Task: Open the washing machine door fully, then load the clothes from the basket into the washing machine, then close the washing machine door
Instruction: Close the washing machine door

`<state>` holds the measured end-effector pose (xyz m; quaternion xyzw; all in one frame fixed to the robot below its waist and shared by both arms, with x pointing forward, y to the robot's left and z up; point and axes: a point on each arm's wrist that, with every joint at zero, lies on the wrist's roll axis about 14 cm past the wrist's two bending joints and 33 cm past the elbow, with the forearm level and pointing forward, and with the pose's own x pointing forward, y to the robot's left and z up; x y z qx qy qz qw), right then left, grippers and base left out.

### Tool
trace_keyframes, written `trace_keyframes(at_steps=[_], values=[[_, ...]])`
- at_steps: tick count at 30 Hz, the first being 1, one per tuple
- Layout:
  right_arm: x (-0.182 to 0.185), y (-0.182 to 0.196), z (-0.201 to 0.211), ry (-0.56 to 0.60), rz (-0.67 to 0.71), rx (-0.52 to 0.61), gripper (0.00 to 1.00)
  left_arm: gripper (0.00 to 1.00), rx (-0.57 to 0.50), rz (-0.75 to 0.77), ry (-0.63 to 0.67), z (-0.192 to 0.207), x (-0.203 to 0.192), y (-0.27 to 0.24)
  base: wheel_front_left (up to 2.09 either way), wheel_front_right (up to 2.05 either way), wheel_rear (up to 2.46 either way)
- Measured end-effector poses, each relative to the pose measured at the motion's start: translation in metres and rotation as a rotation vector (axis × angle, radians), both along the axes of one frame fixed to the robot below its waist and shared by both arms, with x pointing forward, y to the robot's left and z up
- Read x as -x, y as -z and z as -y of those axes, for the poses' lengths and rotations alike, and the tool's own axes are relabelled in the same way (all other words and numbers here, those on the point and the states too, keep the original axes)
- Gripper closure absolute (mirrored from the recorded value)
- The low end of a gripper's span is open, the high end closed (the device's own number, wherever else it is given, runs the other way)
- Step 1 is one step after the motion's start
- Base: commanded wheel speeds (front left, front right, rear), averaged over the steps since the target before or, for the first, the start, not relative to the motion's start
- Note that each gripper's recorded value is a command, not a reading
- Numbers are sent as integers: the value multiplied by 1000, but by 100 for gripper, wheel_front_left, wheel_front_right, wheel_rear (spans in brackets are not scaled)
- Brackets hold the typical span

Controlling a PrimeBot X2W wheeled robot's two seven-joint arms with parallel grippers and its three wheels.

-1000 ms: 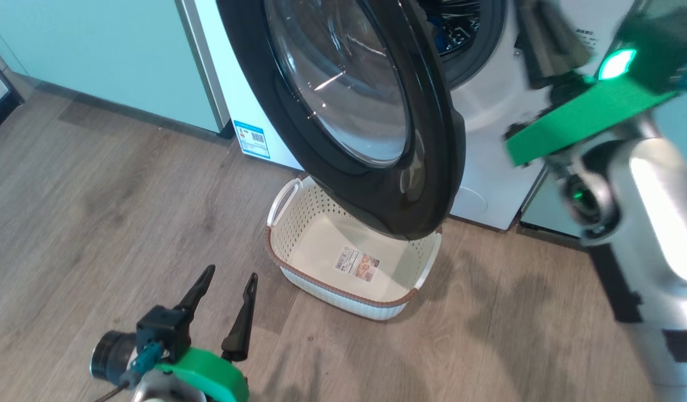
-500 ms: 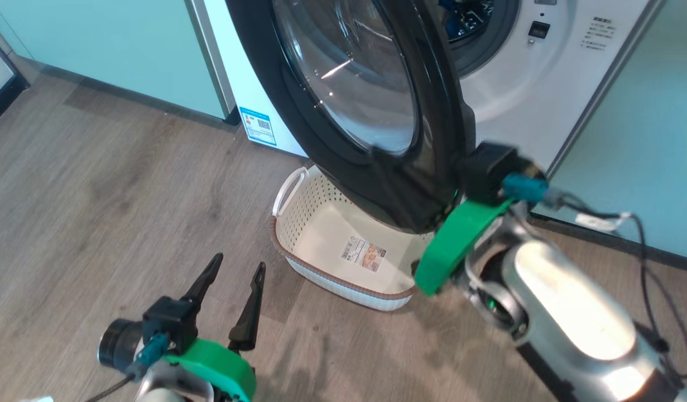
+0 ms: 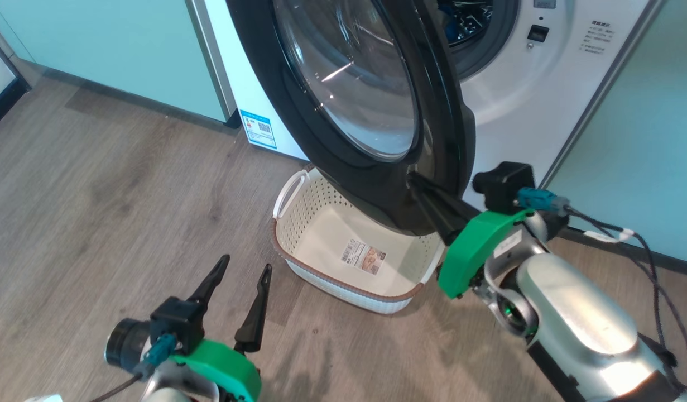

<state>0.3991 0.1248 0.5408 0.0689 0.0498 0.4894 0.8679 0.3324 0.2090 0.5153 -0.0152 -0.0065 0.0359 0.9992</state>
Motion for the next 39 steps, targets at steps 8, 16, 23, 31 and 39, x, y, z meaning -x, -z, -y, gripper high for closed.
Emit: trace_keyframes(at_steps=[8, 16, 23, 31, 39], values=[[-18, 11, 18, 83, -25, 13, 100, 0, 2, 6, 11, 4, 1, -2, 0, 0, 0], [-34, 9, 27, 129, -17, 7, 100, 0, 1, 12, 12, 4, 1, -2, 0, 0, 0], [-58, 13, 41, 198, -39, 4, 100, 0, 0, 2, 13, 4, -1, 1, 0, 0, 0], [-98, 8, 57, 258, -14, 17, 100, 0, -12, 19, 12, 2, -16, -4, 0, 0, 0], [-140, 9, 73, 312, -2, 45, 100, 0, -19, 31, 11, 0, -33, -4, 0, 0, 0]])
